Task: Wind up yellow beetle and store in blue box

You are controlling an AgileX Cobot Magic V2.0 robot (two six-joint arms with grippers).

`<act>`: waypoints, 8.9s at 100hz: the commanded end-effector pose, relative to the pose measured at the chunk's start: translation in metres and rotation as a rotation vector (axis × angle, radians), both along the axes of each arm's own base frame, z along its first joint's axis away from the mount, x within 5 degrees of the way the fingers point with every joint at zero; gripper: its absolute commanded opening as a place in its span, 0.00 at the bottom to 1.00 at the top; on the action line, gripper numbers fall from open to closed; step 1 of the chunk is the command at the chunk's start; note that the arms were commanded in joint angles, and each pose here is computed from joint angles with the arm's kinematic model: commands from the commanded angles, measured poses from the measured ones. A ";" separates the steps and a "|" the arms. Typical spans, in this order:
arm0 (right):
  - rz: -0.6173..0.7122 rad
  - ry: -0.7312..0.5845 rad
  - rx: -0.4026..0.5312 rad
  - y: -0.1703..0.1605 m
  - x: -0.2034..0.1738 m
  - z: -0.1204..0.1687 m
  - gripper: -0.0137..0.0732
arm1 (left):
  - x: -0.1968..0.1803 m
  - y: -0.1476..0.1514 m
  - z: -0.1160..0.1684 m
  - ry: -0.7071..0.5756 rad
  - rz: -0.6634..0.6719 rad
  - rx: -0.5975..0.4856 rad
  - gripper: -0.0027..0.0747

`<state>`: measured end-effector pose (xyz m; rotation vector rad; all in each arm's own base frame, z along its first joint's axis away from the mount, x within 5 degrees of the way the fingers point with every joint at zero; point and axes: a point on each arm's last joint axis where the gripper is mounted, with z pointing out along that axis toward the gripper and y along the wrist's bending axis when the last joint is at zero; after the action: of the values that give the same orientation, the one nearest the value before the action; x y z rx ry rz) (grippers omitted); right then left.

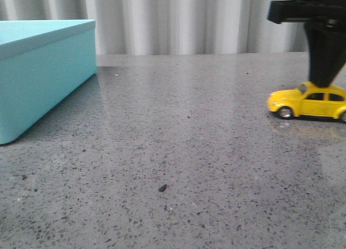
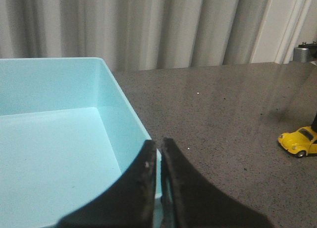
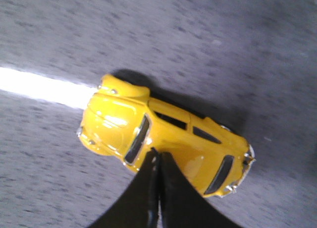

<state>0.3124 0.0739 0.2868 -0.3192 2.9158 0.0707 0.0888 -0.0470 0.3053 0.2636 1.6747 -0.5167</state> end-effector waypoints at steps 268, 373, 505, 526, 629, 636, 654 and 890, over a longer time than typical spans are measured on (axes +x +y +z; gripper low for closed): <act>0.228 -1.140 0.147 -0.043 -0.223 0.137 0.10 | 0.253 -0.129 -0.025 0.358 -0.785 1.107 0.71; 0.228 -1.166 0.155 -0.043 -0.223 0.140 0.10 | 0.271 0.004 0.132 0.355 -0.071 0.696 0.30; 0.237 -1.254 0.129 -0.049 -0.233 0.134 0.10 | 0.251 0.025 0.112 0.663 0.011 0.178 0.37; 0.257 -1.362 0.110 -0.059 -0.255 0.098 0.10 | 0.198 0.018 0.158 0.493 0.064 0.118 0.17; 0.207 -1.529 -0.017 -0.097 -0.316 0.054 0.10 | -0.010 0.014 0.022 -0.037 0.106 0.039 0.01; 0.207 -1.529 -0.017 -0.097 -0.316 0.054 0.10 | -0.010 0.014 0.022 -0.037 0.106 0.039 0.01; 0.207 -1.529 -0.017 -0.097 -0.316 0.054 0.10 | -0.010 0.014 0.022 -0.037 0.106 0.039 0.01; 0.154 -1.451 0.017 -0.089 -0.302 0.030 0.10 | -0.037 0.035 -0.126 0.096 0.290 0.049 0.01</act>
<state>0.0098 -0.0172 0.3149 -0.4183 1.5197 -0.1042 0.0522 -0.0114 0.1832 0.0505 1.8218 -0.2501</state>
